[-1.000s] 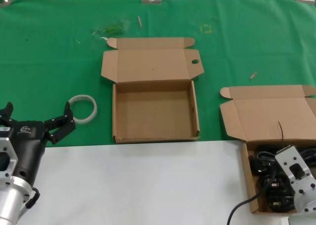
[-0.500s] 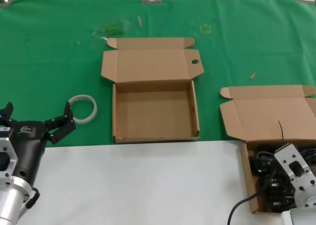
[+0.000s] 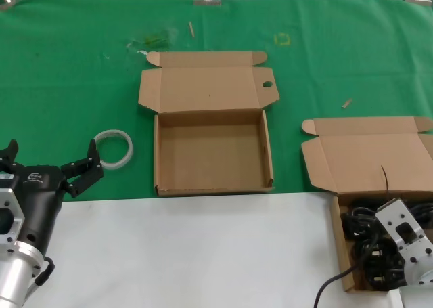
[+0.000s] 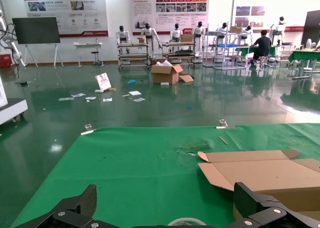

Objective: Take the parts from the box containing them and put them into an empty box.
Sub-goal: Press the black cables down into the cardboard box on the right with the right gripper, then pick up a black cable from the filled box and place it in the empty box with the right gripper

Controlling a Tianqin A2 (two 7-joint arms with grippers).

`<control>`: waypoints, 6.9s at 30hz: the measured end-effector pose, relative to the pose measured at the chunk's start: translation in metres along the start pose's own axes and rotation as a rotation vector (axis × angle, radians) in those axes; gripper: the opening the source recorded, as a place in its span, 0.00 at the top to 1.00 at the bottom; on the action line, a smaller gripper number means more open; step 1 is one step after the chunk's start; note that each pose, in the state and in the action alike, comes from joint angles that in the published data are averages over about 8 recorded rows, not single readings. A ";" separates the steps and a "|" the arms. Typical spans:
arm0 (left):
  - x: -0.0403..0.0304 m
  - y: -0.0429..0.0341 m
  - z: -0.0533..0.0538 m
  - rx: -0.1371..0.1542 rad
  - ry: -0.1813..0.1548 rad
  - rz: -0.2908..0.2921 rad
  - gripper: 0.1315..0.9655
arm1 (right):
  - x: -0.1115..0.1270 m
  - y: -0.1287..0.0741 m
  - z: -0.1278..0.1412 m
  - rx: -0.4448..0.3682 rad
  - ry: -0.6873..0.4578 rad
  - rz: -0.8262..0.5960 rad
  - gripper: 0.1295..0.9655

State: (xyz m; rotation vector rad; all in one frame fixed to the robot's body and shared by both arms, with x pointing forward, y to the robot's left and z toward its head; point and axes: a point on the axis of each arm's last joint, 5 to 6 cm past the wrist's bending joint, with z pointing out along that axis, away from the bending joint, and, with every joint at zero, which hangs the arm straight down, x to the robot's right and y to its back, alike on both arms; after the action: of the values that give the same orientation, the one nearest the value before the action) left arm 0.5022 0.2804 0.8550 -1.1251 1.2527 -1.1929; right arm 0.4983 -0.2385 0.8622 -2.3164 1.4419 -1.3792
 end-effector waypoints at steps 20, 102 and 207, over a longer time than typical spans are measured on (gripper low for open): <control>0.0000 0.0000 0.000 0.000 0.000 0.000 0.00 | 0.007 0.010 0.020 0.002 0.021 -0.050 0.22; 0.0000 0.0000 0.000 0.000 0.000 0.000 0.00 | 0.018 0.002 0.018 0.039 0.054 -0.083 0.94; 0.0000 0.0000 0.000 0.000 0.000 0.000 0.00 | -0.098 -0.178 0.032 0.562 -0.166 -0.179 0.95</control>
State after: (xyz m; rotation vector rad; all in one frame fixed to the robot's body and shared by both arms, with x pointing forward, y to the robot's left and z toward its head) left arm 0.5022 0.2804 0.8550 -1.1251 1.2527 -1.1928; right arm 0.6266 -0.0781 0.8671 -2.1488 0.6938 -1.3673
